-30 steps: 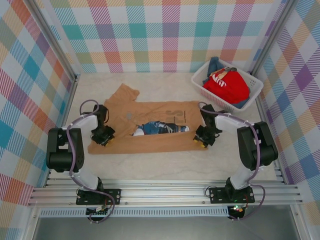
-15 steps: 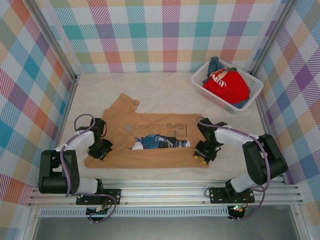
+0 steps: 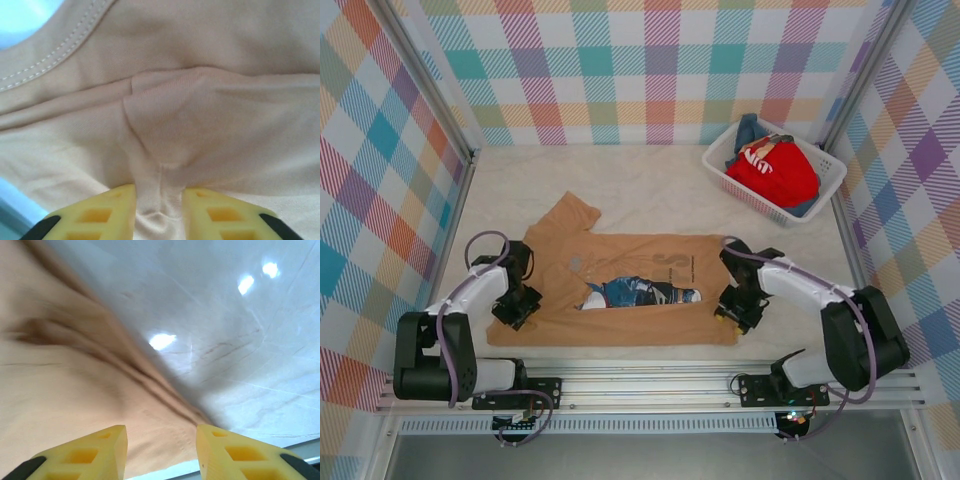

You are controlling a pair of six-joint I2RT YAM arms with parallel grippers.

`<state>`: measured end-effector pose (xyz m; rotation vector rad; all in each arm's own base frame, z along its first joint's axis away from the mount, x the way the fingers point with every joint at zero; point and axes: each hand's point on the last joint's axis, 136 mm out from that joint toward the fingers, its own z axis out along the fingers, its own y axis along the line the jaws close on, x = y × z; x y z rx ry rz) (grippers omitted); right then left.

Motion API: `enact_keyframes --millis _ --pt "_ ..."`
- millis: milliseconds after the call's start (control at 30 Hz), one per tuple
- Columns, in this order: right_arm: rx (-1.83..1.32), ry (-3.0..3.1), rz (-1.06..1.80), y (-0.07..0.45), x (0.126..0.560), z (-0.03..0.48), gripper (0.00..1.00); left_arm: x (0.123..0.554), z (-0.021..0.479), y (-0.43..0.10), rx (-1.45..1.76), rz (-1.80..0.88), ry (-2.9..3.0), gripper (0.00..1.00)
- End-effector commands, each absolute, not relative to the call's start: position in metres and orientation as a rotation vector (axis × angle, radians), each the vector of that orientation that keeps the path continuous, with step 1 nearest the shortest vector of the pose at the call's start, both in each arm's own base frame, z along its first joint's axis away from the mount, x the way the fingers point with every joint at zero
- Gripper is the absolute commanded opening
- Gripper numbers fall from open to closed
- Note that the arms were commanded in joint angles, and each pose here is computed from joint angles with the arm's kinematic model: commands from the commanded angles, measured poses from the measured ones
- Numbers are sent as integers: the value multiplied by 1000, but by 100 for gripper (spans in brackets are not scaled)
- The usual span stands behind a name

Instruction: Fold and stack the t-shirts

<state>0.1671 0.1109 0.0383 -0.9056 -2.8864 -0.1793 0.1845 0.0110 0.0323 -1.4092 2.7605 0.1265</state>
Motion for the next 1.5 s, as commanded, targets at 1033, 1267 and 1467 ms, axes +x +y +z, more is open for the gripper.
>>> enact_keyframes --millis 1033,1267,1467 --pt "-1170 -3308 -114 111 415 29 37 487 106 -24 -897 -393 2610 49" --pt "-1112 -3293 -73 111 417 20 37 495 106 -25 -870 -396 2610 49" --pt "-1053 -3261 -1 109 411 11 28 507 107 -25 -866 -404 2583 49"
